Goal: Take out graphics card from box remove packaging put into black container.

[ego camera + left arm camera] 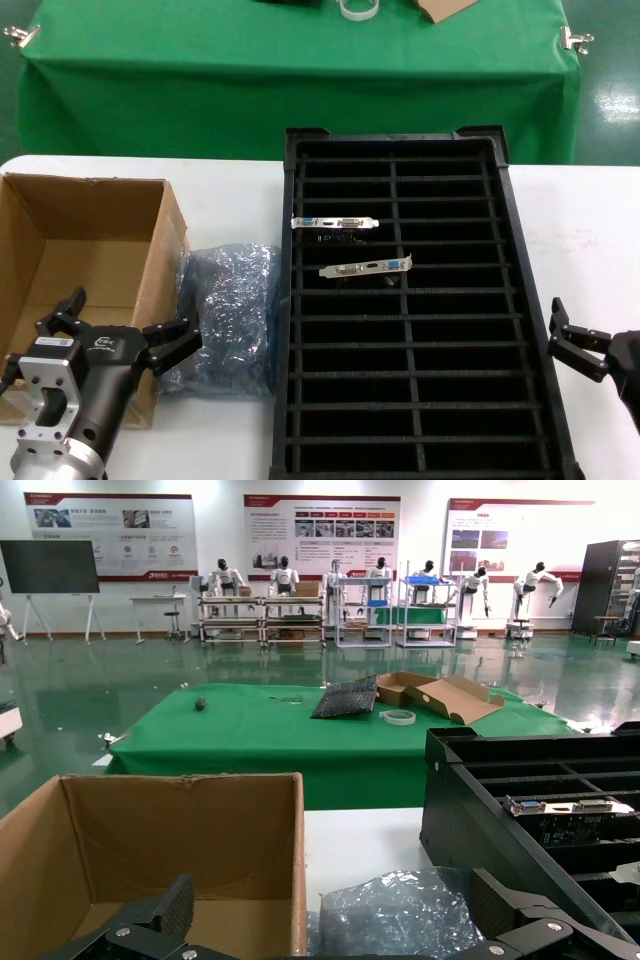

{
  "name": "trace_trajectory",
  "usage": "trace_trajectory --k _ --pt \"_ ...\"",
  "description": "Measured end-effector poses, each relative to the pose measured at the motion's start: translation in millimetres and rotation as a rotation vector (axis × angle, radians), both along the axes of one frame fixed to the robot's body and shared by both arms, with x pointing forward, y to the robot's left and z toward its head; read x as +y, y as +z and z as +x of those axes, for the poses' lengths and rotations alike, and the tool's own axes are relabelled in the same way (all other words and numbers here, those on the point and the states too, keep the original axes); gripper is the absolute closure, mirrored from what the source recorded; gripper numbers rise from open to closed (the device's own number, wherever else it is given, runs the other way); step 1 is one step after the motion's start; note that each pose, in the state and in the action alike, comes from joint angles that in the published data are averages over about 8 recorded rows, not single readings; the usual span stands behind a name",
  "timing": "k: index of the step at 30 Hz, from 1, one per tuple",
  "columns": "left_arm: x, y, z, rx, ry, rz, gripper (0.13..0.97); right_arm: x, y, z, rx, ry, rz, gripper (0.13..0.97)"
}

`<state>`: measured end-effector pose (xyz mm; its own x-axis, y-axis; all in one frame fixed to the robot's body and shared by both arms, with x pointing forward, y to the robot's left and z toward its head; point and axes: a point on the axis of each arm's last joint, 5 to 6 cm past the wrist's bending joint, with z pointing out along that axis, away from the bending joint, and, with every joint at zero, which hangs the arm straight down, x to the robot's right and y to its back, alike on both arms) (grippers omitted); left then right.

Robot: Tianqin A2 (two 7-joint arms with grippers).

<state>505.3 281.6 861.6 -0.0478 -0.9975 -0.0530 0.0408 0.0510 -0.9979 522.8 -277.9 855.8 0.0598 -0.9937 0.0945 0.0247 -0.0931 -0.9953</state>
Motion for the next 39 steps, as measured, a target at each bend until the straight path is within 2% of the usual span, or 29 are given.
trace_trajectory --k 39 --pt "0.0 0.0 0.0 0.0 0.0 0.0 0.132 0.0 0.0 0.0 0.0 0.0 0.0 0.13"
